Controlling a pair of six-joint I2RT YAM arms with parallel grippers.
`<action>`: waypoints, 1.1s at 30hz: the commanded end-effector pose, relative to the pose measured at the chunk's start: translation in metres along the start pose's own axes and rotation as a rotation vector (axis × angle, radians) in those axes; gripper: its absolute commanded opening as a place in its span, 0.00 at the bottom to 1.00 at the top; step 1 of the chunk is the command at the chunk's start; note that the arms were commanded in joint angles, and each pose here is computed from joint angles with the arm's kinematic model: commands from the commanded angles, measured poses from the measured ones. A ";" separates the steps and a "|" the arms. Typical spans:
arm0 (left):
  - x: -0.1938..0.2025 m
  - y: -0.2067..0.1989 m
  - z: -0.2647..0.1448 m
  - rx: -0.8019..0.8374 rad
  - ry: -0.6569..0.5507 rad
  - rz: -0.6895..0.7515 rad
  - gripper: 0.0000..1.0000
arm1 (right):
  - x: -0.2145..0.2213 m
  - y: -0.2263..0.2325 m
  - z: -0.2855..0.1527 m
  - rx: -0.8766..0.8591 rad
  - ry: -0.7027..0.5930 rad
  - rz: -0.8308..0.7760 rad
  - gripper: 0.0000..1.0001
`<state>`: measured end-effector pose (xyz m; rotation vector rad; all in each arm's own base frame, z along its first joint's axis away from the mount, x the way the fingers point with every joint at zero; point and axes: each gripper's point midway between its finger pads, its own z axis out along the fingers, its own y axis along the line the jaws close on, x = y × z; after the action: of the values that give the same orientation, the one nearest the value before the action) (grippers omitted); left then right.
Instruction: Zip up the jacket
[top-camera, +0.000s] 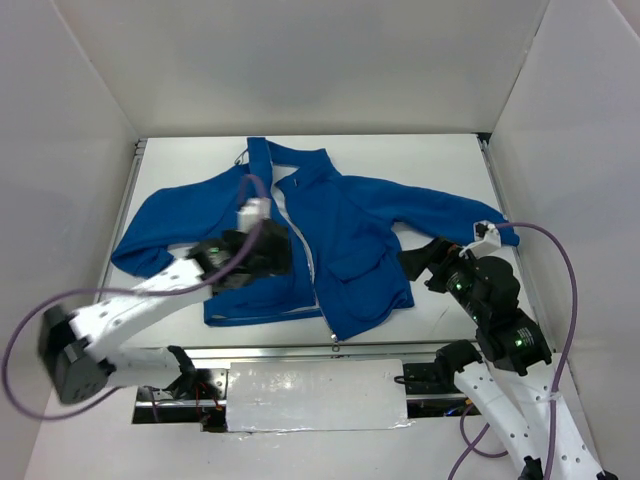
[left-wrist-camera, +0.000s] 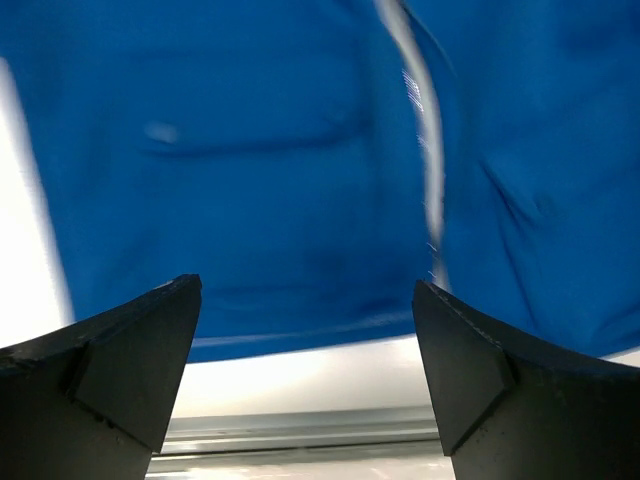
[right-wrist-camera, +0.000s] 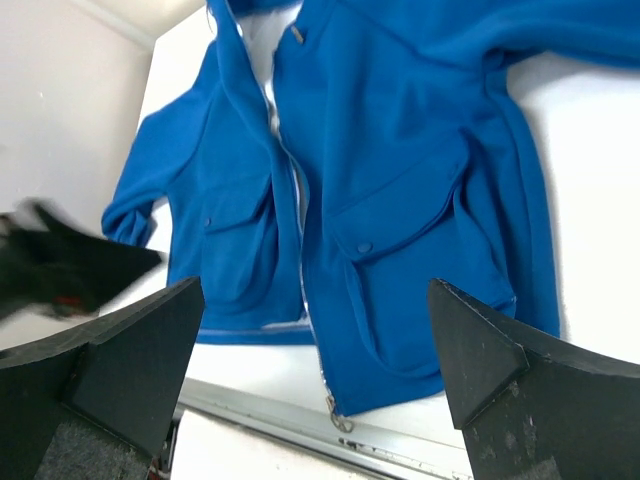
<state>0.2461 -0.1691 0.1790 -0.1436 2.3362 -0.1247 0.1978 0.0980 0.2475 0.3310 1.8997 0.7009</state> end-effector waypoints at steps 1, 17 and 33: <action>0.028 -0.028 0.017 -0.103 0.024 -0.007 0.98 | -0.002 0.012 0.000 -0.062 -0.007 -0.001 1.00; 0.107 -0.082 0.076 -0.099 0.171 0.045 0.70 | 0.008 0.004 -0.004 -0.067 0.002 -0.031 1.00; 0.134 -0.074 0.089 -0.128 0.225 0.053 0.69 | 0.011 0.001 -0.003 -0.058 0.008 -0.039 1.00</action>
<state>0.2225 -0.2654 0.0354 -0.1015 2.5790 0.0351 0.1891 0.1048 0.2309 0.2773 1.9279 0.7349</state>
